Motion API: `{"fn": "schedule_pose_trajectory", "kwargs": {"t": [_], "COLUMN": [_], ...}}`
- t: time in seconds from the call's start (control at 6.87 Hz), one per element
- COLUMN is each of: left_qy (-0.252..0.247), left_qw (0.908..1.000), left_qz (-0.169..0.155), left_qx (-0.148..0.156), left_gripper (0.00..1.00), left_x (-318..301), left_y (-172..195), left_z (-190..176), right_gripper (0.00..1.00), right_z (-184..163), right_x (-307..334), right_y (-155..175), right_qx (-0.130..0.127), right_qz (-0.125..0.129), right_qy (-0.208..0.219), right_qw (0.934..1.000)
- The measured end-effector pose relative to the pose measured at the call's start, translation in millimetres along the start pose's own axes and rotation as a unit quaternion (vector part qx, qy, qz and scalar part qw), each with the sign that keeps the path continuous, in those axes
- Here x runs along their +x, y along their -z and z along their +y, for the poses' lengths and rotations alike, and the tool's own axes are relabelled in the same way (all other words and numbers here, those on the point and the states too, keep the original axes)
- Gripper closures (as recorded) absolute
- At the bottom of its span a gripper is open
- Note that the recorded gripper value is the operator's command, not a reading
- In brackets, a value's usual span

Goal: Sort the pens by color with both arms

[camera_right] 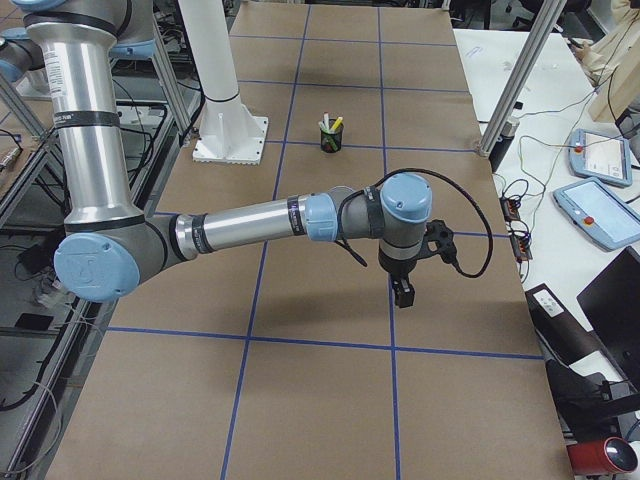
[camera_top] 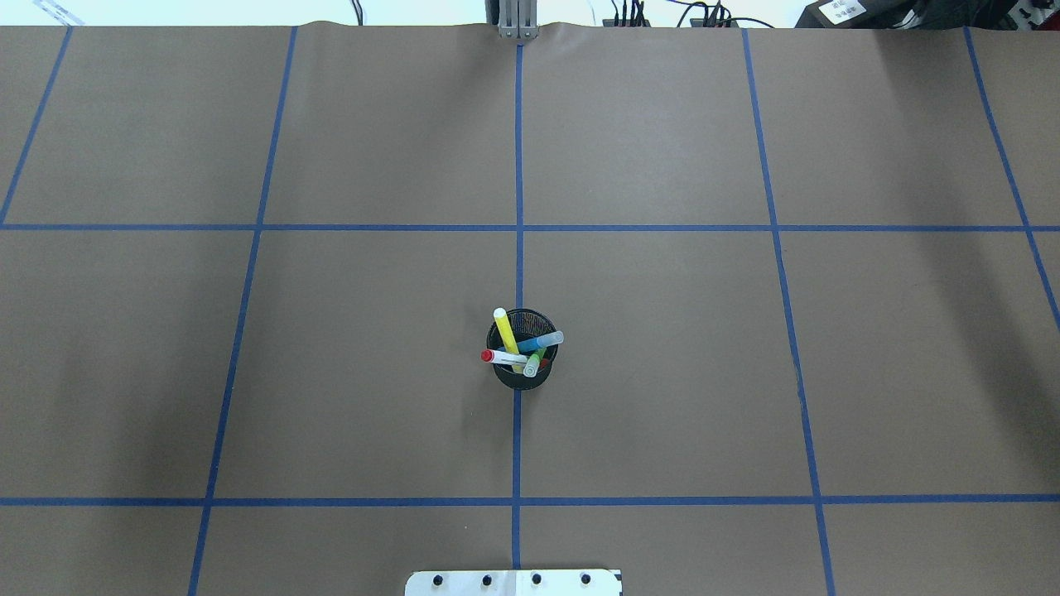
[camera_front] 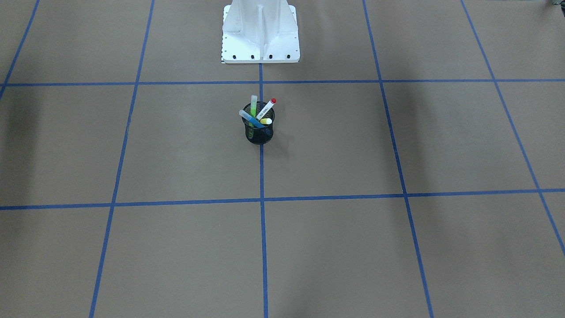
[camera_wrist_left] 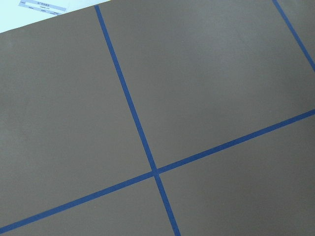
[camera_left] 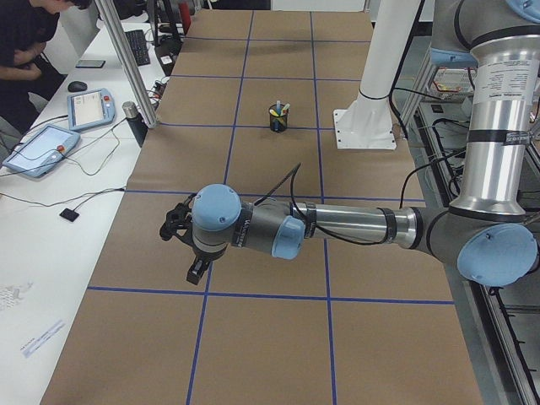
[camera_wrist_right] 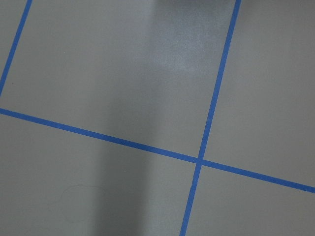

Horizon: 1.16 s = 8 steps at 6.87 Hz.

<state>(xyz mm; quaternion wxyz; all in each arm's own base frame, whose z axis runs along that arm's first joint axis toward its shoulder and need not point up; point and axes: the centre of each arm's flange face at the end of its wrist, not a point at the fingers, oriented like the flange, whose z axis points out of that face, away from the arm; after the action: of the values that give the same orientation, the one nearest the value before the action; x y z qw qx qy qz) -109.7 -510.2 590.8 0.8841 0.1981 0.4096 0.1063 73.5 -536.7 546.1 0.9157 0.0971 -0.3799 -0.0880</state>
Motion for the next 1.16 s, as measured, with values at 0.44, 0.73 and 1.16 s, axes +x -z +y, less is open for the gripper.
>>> {"fn": "schedule_pose_trajectory", "kwargs": {"t": [0.44, 0.73, 1.16], "left_qy": [-0.001, -0.002, 0.003], "left_qw": [1.0000, 1.0000, 1.0000], "left_qz": [0.000, 0.000, 0.002], "left_qx": [0.000, 0.002, -0.001], "left_gripper": [0.00, 0.00, 0.00], "left_x": [1, 2, 3], "left_y": [0, 2, 2], "left_z": [-1, -1, 3], "right_gripper": [0.01, 0.01, 0.01], "right_z": [-7, -16, -76], "right_x": [-9, -27, -128], "right_y": [5, -8, -15], "right_qx": [0.006, -0.005, 0.000], "right_qz": [-0.002, -0.007, -0.028], "right_qy": [0.013, 0.027, 0.121], "right_qw": [0.9999, 0.9996, 0.9923]}}
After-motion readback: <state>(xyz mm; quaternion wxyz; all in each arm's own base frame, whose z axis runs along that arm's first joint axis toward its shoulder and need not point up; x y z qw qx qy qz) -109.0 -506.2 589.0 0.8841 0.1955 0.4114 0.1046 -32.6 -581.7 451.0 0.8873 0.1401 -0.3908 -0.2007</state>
